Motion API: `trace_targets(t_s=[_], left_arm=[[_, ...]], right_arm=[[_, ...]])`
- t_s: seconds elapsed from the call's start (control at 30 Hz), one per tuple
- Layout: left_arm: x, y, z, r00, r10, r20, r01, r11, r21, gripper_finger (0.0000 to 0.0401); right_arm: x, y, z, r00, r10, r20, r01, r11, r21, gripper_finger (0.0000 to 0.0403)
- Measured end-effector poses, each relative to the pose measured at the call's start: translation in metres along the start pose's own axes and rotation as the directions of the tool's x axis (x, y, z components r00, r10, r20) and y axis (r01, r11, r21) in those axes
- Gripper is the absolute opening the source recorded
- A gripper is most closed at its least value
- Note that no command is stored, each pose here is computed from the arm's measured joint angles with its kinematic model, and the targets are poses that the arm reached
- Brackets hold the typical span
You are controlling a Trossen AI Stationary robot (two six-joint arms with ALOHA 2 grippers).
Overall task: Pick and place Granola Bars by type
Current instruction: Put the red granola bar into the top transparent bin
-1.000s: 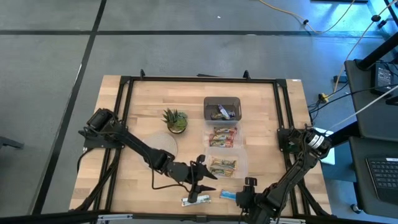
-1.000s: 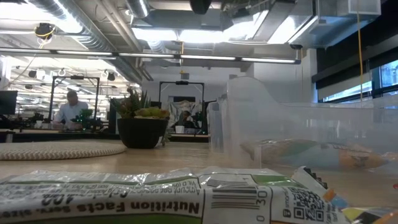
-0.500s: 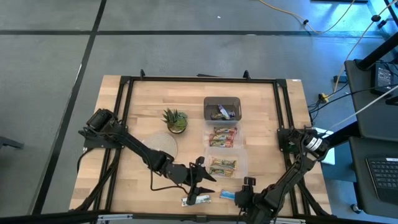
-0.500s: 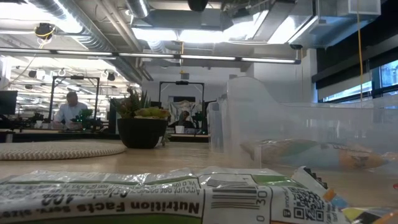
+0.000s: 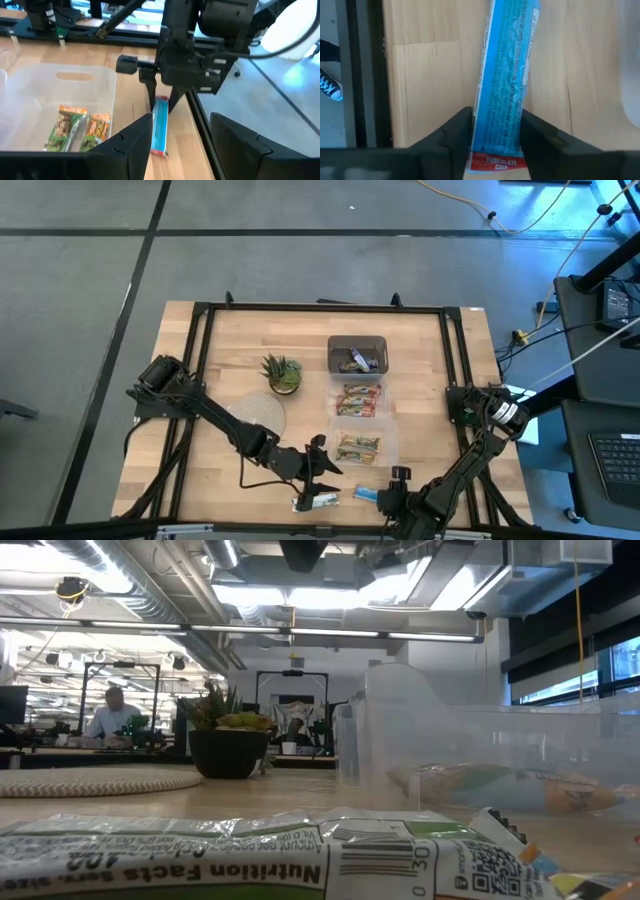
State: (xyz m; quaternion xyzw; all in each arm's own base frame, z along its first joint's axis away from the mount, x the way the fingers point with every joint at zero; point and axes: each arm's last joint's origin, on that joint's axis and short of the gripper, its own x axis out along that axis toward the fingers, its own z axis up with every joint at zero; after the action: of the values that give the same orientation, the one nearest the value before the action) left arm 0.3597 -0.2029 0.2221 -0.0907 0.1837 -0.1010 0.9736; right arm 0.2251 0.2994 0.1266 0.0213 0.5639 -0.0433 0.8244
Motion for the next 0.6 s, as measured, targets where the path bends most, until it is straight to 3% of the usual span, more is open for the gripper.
trace_targets(t_s=[0.27, 0.6], left_arm=[[-0.001, -0.003, -0.003, 1.0, -0.005, -0.016, 0.005, 1.0, 0.008, 0.019], [-0.003, -0.008, -0.011, 0.983, -0.132, -0.126, 0.134, 0.991, 0.011, 0.019]], right_arm=[[0.0, 0.0, 0.0, 1.0, 0.002, -0.002, -0.002, 1.0, 0.0, 0.009], [-0.02, 0.014, 0.016, 1.0, 0.021, -0.011, -0.022, 0.996, -0.087, 0.008]])
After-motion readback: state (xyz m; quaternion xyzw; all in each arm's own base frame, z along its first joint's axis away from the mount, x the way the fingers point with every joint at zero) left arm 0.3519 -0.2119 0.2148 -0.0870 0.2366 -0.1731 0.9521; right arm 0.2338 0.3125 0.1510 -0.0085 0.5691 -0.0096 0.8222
